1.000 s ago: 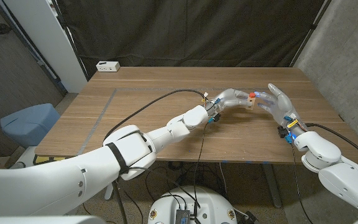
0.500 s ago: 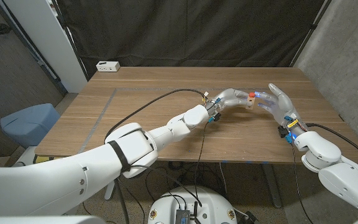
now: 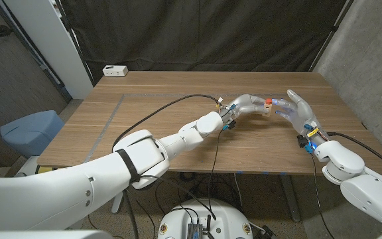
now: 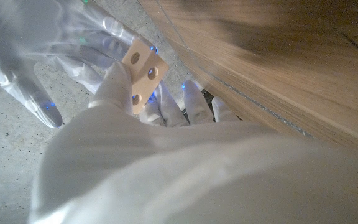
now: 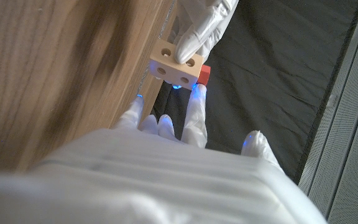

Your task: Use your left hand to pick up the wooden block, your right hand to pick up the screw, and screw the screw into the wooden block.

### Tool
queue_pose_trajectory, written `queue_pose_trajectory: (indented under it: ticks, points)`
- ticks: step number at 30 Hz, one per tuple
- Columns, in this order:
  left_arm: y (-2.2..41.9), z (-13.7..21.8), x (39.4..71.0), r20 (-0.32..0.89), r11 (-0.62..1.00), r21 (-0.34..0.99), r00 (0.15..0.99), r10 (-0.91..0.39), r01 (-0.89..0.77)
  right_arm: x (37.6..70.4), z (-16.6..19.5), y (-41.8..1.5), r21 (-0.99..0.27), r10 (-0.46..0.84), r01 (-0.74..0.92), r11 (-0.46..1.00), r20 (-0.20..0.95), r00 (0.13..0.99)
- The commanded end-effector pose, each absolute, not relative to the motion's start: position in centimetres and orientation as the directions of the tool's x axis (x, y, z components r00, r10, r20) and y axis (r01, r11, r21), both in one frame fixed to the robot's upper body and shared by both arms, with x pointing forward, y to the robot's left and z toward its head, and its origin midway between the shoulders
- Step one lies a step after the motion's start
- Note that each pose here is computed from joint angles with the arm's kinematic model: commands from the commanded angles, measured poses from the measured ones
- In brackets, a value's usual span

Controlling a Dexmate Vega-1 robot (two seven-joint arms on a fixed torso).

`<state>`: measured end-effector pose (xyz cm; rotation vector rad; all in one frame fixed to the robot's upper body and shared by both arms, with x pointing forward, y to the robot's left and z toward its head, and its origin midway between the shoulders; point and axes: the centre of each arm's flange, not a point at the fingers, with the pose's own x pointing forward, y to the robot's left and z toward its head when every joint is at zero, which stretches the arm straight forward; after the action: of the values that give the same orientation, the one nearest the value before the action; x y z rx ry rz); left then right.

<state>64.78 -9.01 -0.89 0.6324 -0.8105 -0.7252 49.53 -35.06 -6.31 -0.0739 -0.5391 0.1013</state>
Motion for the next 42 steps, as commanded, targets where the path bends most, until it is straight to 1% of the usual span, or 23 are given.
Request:
queue_pose_trajectory:
  ticks: [1,28,42]
  points:
    - [-9.1,-0.9,64.7,0.413,0.594,0.736,0.479,-0.774,0.325,49.2,-6.3,-35.0,-0.103,0.122,-0.081,0.991,0.511,0.851]
    - [-9.1,-1.3,63.8,0.434,0.592,0.741,0.447,-0.782,0.318,47.9,-6.9,-34.9,-0.114,0.145,-0.100,0.988,0.521,0.841]
    - [-8.9,-1.4,63.5,0.438,0.592,0.742,0.442,-0.783,0.315,47.1,-7.2,-35.1,-0.108,0.125,-0.080,0.991,0.526,0.841]
